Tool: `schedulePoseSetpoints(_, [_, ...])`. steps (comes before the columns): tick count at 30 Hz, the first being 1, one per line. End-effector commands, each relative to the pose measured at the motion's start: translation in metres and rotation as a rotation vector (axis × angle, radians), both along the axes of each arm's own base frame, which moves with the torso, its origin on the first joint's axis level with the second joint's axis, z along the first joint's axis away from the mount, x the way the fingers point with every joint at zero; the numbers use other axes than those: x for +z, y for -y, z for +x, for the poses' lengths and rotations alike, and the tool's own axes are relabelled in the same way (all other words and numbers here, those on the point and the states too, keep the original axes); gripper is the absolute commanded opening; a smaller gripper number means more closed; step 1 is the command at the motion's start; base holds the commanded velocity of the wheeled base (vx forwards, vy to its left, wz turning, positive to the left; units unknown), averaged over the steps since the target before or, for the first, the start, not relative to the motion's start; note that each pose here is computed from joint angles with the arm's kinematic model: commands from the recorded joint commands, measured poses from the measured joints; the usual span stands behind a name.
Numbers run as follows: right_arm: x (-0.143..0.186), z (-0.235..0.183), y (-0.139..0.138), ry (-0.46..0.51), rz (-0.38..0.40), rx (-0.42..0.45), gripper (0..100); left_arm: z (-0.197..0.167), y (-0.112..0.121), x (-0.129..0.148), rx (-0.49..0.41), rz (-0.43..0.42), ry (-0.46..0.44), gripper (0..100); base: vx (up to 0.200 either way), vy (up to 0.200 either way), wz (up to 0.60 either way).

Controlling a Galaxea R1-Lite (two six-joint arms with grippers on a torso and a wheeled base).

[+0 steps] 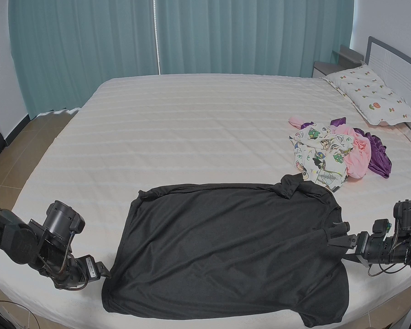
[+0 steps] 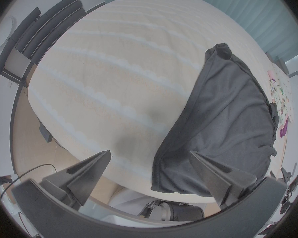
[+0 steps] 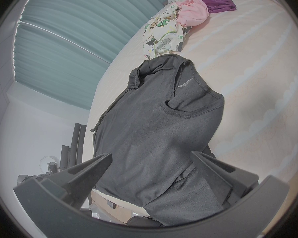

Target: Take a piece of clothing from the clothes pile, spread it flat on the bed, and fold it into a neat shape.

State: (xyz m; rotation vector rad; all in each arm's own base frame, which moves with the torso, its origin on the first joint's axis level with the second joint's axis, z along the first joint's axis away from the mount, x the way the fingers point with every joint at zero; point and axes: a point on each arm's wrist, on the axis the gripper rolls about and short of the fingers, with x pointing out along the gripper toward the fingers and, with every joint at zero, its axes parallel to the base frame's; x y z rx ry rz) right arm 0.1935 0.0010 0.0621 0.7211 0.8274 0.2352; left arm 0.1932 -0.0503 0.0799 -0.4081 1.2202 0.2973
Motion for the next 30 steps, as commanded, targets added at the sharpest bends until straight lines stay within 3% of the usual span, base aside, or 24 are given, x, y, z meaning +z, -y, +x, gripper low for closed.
schedulePoseSetpoints(1, [-0.001, 0.0, 0.0, -0.003, 0.001, 0.0, 100, 0.009, 0.001, 0.013, 0.009, -0.019, 0.069, 100, 0.0, 0.0, 0.0])
schedulePoseSetpoints(8, [0.0, 0.0, 0.0, -0.003, 0.001, 0.002, 100, 0.052, 0.007, 0.028, 0.036, -0.1, 0.159, 100, 0.0, 0.0, 0.0])
schedulePoseSetpoints(22, [0.001, -0.002, -0.004, 0.003, -0.003, 0.018, 100, 0.189, 0.039, 0.008, 0.146, -0.205, 0.306, 100, 0.0, 0.0, 0.0])
schedulePoseSetpoints(30, [0.0, -0.003, -0.004, -0.003, -0.003, 0.018, 100, 0.229, 0.051, 0.0, 0.155, -0.217, 0.371, 100, 0.0, 0.0, 0.0])
